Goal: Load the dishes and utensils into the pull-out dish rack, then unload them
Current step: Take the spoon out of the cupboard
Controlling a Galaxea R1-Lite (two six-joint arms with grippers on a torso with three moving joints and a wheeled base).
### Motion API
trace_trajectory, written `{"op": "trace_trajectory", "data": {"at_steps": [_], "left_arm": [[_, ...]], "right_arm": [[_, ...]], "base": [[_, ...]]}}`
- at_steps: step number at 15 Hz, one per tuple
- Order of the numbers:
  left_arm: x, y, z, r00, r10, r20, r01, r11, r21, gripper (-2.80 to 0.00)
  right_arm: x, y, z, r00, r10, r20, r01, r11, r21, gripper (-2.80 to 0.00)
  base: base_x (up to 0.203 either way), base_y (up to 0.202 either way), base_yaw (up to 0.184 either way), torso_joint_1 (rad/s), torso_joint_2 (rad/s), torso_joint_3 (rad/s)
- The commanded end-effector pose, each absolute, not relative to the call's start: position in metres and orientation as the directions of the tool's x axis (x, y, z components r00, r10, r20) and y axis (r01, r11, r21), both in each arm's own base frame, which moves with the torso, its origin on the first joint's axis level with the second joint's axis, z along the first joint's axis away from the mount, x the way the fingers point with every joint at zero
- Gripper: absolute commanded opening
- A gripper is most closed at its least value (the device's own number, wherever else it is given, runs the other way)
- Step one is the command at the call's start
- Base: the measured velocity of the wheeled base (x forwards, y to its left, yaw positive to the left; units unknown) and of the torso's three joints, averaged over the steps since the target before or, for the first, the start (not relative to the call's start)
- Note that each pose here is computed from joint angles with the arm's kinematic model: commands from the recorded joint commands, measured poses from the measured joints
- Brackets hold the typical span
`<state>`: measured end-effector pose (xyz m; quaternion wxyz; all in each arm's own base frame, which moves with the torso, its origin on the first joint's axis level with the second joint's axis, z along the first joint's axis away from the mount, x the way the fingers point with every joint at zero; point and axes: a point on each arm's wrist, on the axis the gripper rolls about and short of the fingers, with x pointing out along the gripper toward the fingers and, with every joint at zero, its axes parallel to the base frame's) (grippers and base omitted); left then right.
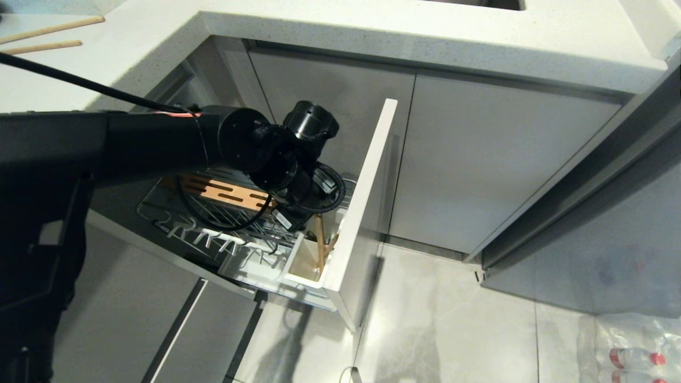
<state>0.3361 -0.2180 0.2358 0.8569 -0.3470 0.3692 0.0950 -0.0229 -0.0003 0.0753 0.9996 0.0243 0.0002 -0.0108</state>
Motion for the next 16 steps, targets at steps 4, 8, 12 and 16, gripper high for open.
{"op": "trace_trajectory", "data": {"at_steps": [4,8,12,16], "left_arm": [[0.335,-0.219,0.236,0.707,-0.093,-0.701,-0.421,0.742,-0.522,-2.80],[0.336,-0.220,0.233,0.704,-0.091,-0.705,-0.420,0.746,-0.516,-2.80],[0.334,-0.220,0.235,0.705,-0.094,-0.703,-0.416,0.747,-0.518,-2.80],[0.317,-0.217,0.260,0.737,-0.129,-0.664,-0.377,0.736,-0.562,-2.80]], "right_arm": [[-0.023,0.000,0.075,1.000,-0.021,-0.003,0.022,0.999,0.049,-2.80],[-0.023,0.000,0.075,1.000,-0.021,-0.003,0.022,0.999,0.049,-2.80],[-0.023,0.000,0.075,1.000,-0.021,-0.003,0.022,0.999,0.049,-2.80],[-0.023,0.000,0.075,1.000,-0.021,-0.003,0.022,0.999,0.049,-2.80]], "base": [[0.000,0.000,0.000,0.000,0.00,0.000],[0.000,0.000,0.000,0.000,0.00,0.000],[0.000,0.000,0.000,0.000,0.00,0.000],[0.000,0.000,0.000,0.000,0.00,0.000]]}}
